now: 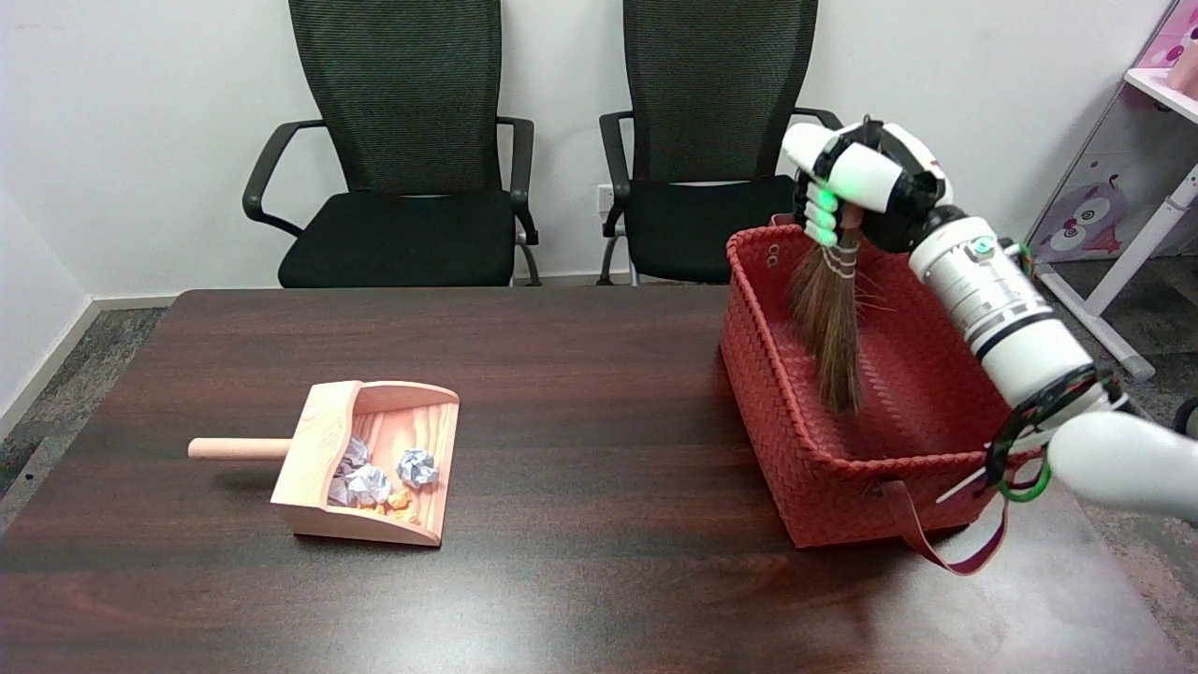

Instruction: Place the broom in the basket.

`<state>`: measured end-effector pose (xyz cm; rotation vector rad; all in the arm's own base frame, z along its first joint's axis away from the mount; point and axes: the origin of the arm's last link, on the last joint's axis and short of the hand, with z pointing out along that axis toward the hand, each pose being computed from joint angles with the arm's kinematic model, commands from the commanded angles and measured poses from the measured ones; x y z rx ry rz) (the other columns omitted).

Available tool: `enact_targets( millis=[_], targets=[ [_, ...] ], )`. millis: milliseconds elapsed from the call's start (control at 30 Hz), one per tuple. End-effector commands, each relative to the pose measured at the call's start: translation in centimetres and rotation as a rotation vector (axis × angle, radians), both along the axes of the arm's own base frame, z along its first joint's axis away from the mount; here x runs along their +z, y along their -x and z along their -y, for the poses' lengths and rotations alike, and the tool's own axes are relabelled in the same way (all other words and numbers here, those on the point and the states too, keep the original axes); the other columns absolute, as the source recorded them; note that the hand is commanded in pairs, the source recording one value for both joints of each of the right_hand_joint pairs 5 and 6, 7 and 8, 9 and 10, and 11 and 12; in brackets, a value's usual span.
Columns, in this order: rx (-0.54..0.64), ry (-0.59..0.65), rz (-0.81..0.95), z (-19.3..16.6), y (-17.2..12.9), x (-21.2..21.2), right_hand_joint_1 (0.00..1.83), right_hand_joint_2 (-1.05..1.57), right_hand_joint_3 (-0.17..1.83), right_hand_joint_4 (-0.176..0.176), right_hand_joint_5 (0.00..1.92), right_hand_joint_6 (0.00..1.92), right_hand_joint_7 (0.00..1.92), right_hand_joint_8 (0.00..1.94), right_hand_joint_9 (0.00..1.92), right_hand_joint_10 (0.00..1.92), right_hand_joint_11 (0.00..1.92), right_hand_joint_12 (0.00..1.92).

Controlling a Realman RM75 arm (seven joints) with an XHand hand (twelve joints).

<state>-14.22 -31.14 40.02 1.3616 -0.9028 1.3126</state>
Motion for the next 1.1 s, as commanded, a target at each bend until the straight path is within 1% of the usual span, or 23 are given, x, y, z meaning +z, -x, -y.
enact_targets(
  millis=[33, 367, 767, 1100],
  targets=[
    [0.056, -0.013, -0.113, -0.9, 5.0, -1.9, 1.07, 1.57, 1.47, 0.032, 1.92, 1.92, 1.92, 1.92, 1.92, 1.92, 1.92, 1.92],
    [0.035, -0.026, -0.126, -1.4, 6.5, -2.6, 1.07, 1.57, 1.49, 0.032, 1.92, 1.92, 1.92, 1.92, 1.92, 1.92, 1.92, 1.92],
    [0.036, -0.043, -0.119, -1.8, 6.9, -3.2, 1.06, 1.57, 1.47, 0.034, 1.92, 1.92, 1.92, 1.92, 1.92, 1.92, 1.92, 1.92],
    [0.029, -0.055, -0.093, -1.8, 7.7, -4.3, 1.05, 1.57, 1.46, 0.050, 1.92, 1.92, 1.92, 1.92, 1.92, 1.92, 1.92, 1.92]
  ],
)
